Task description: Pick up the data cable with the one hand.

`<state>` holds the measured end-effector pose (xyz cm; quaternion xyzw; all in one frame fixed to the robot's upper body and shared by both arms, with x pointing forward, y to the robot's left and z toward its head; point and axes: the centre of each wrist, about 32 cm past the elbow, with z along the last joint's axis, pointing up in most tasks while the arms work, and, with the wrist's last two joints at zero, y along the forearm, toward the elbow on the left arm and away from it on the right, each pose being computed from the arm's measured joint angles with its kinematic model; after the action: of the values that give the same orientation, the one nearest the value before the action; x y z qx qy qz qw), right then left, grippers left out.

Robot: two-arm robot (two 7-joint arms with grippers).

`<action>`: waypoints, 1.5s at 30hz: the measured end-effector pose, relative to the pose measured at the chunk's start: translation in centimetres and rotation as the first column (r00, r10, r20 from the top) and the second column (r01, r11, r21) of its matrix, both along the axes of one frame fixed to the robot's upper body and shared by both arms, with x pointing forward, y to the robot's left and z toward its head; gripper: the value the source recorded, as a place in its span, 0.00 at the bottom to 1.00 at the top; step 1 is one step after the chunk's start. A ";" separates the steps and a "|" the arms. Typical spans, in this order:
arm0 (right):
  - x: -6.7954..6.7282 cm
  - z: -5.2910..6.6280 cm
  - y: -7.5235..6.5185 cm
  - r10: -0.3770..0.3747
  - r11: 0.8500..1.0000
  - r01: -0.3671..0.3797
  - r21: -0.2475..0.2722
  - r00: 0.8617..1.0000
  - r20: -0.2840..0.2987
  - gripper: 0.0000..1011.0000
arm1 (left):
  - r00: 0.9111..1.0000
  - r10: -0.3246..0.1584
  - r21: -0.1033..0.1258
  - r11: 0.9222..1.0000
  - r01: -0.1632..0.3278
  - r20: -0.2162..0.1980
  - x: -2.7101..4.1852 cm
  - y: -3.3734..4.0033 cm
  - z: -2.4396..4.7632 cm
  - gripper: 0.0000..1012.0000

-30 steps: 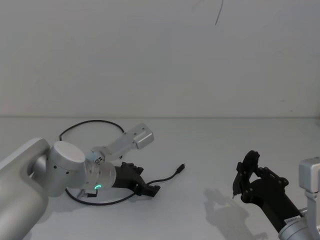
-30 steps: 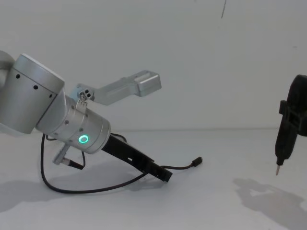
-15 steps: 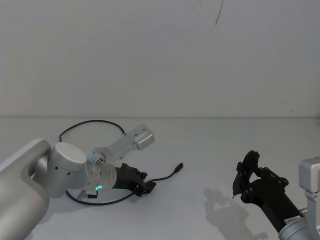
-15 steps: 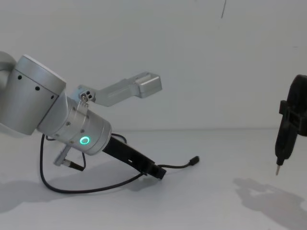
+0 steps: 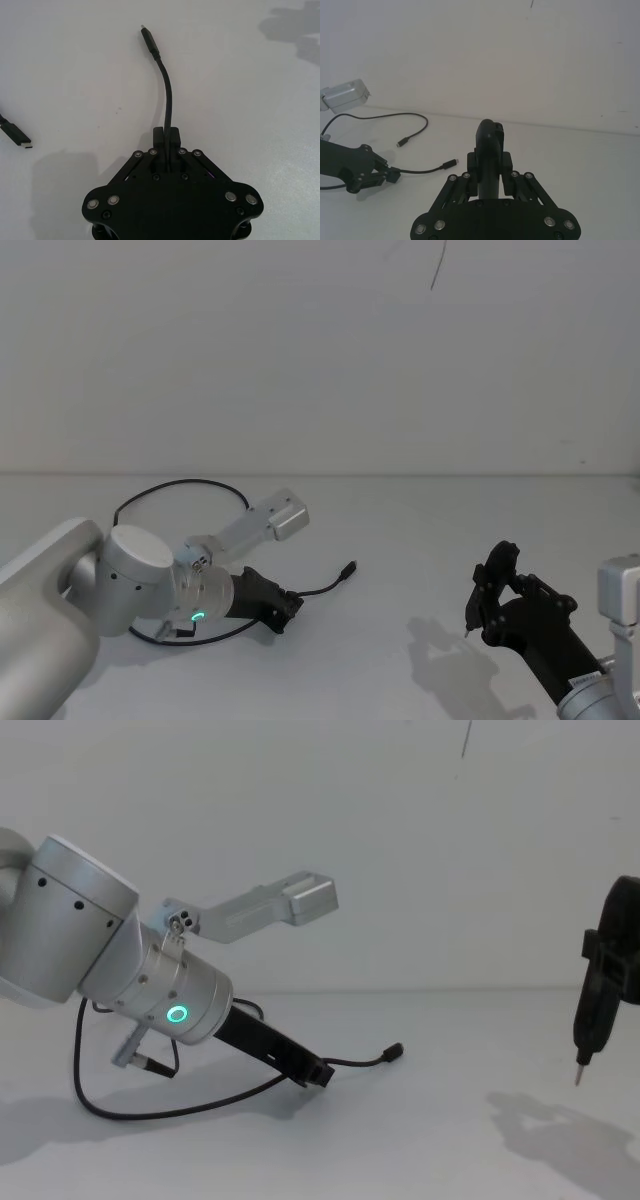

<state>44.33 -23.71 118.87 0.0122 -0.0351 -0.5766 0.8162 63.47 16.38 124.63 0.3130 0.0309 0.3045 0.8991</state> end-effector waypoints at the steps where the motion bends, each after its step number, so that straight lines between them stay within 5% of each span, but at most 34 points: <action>1: 0.0 0.0 0.0 0.000 1.000 0.000 0.000 1.000 0.000 0.26 | 1.000 0.000 0.000 1.000 0.000 0.000 0.00 0.00 0.00 0.05; 9: 0.0 0.0 0.0 0.000 1.000 0.000 0.000 1.000 0.000 0.26 | 1.000 -0.006 0.011 1.000 0.006 0.003 -0.03 -0.11 0.02 0.05; 14: 0.0 0.0 0.0 0.000 1.000 0.000 0.002 1.000 0.004 0.26 | 0.999 -0.035 0.039 0.999 0.034 0.014 -0.03 -0.31 0.19 0.05; 25: 0.1 0.4 0.2 0.027 0.999 -0.028 0.039 0.999 0.045 0.26 | 0.987 -0.153 0.101 0.984 0.148 0.049 0.05 -0.27 0.71 0.05; 30: -0.1 0.8 0.8 0.042 0.995 -0.049 0.084 0.996 0.080 0.26 | 0.966 -0.247 0.130 0.963 0.236 0.072 0.00 0.22 1.13 0.05; 32: -0.1 0.9 1.0 0.045 0.994 -0.053 0.097 0.995 0.089 0.26 | 0.964 -0.256 0.132 0.960 0.245 0.075 -0.01 0.31 1.19 0.05; 35: -0.4 1.1 1.7 0.053 0.989 -0.067 0.128 0.993 0.108 0.26 | 0.942 -0.321 0.143 0.941 0.306 0.095 -0.15 1.07 1.62 0.05; 38: -0.6 1.3 2.3 0.059 0.985 -0.078 0.153 0.990 0.125 0.26 | 0.930 -0.352 0.145 0.931 0.335 0.110 -0.23 1.53 1.87 0.05; 39: -0.7 1.4 2.6 0.062 0.983 -0.083 0.163 0.989 0.133 0.26 | 0.917 -0.380 0.145 0.921 0.362 0.123 -0.39 2.09 2.09 0.05; 45: -1.2 1.6 3.8 0.070 0.974 -0.101 0.201 0.985 0.156 0.26 | 0.889 -0.427 0.127 0.903 0.410 0.165 -0.82 3.32 2.49 0.05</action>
<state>43.11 -19.90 120.45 0.1419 -0.0347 -0.5390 0.8296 62.65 19.70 127.12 0.3215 -0.1361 0.1327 0.9276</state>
